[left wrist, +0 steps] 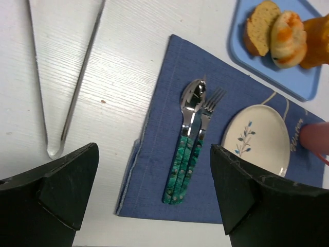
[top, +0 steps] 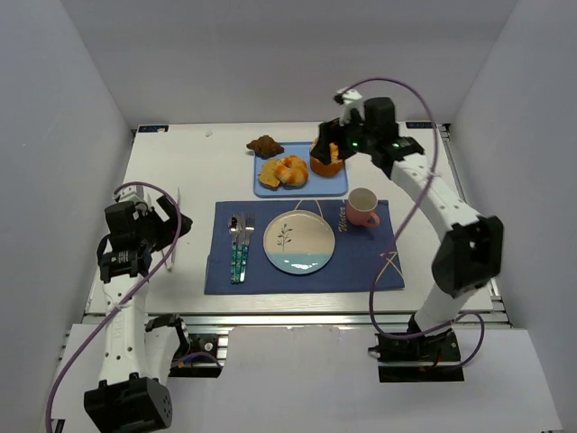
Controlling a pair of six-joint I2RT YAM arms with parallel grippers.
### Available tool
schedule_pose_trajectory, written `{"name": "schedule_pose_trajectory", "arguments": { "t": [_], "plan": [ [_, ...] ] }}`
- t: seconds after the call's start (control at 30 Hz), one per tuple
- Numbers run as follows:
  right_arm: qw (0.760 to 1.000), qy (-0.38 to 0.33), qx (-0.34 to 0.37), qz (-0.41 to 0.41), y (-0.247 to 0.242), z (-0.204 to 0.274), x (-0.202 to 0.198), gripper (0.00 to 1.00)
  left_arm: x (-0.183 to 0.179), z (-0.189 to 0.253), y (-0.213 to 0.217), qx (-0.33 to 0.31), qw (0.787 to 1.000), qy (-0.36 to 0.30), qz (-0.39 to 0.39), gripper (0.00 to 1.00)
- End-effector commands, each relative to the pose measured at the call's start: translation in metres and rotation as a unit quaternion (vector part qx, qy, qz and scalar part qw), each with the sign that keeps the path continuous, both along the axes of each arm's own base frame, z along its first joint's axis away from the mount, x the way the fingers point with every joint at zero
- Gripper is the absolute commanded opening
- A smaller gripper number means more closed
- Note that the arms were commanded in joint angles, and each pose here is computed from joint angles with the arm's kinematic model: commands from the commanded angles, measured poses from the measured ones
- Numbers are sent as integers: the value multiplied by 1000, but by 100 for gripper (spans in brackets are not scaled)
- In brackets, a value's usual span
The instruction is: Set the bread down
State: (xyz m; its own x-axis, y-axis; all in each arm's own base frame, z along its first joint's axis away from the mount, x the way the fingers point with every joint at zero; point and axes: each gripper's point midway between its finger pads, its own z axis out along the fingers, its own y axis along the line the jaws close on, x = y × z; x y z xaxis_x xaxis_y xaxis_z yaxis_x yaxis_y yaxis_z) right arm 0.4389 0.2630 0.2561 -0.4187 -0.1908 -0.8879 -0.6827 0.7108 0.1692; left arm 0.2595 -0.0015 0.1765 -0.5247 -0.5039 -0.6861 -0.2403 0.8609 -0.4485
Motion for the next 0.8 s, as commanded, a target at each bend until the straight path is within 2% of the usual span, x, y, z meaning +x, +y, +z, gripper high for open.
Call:
{"name": "schedule_pose_trajectory", "arguments": {
  "t": [0.0, 0.07, 0.1, 0.13, 0.17, 0.2, 0.23, 0.27, 0.3, 0.33, 0.37, 0.4, 0.43, 0.47, 0.5, 0.57, 0.77],
  "plan": [
    [999, -27, 33, -29, -44, 12, -6, 89, 10, 7, 14, 31, 999, -4, 16, 98],
    [996, -75, 55, 11, -63, 24, -10, 89, 15, 8, 19, 46, 999, 0, 13, 98],
    [994, -83, 64, 40, -69, 20, -25, 84, 17, 0, 23, 55, 998, 19, 11, 98],
    [988, -88, 87, 94, -73, 25, -39, 76, 18, -3, 26, 62, 998, 30, 11, 96],
    [984, -108, 87, 115, -74, 28, -42, 62, 22, -2, 33, 81, 996, 35, 13, 94],
    [981, -111, 89, 129, -73, 33, -45, 19, 21, -6, 37, 89, 995, 53, 16, 86],
    [980, -96, 92, 146, -70, 30, -53, 1, 24, -16, 41, 93, 992, 78, 14, 74],
    [980, -78, 97, 158, -69, 25, -59, 0, 25, -19, 46, 107, 990, 93, 16, 54],
    [978, -70, 103, 170, -66, 24, -63, 0, 26, -20, 51, 119, 987, 108, 11, 23],
    [975, -58, 111, 183, -64, 20, -69, 1, 27, -32, 54, 124, 983, 136, 7, 16],
    [974, -52, 116, 190, -62, 18, -72, 38, 29, -35, 60, 140, 979, 149, 3, 13],
    [971, -40, 129, 198, -60, 15, -78, 66, 24, -55, 68, 158, 967, 197, -8, 23],
    [971, -37, 130, 197, -60, 15, -78, 67, 22, -57, 67, 158, 967, 202, -9, 23],
    [969, -32, 135, 204, -59, 11, -83, 71, 21, -63, 69, 160, 963, 215, -12, 53],
    [969, -31, 136, 204, -59, 10, -83, 76, 18, -74, 71, 165, 958, 235, -21, 64],
    [968, -30, 142, 204, -58, 10, -85, 77, 14, -88, 73, 173, 951, 253, -29, 72],
    [968, -10, 151, 202, -57, 0, -89, 78, 21, -116, 73, 175, 944, 274, -61, 76]
  ]
}}
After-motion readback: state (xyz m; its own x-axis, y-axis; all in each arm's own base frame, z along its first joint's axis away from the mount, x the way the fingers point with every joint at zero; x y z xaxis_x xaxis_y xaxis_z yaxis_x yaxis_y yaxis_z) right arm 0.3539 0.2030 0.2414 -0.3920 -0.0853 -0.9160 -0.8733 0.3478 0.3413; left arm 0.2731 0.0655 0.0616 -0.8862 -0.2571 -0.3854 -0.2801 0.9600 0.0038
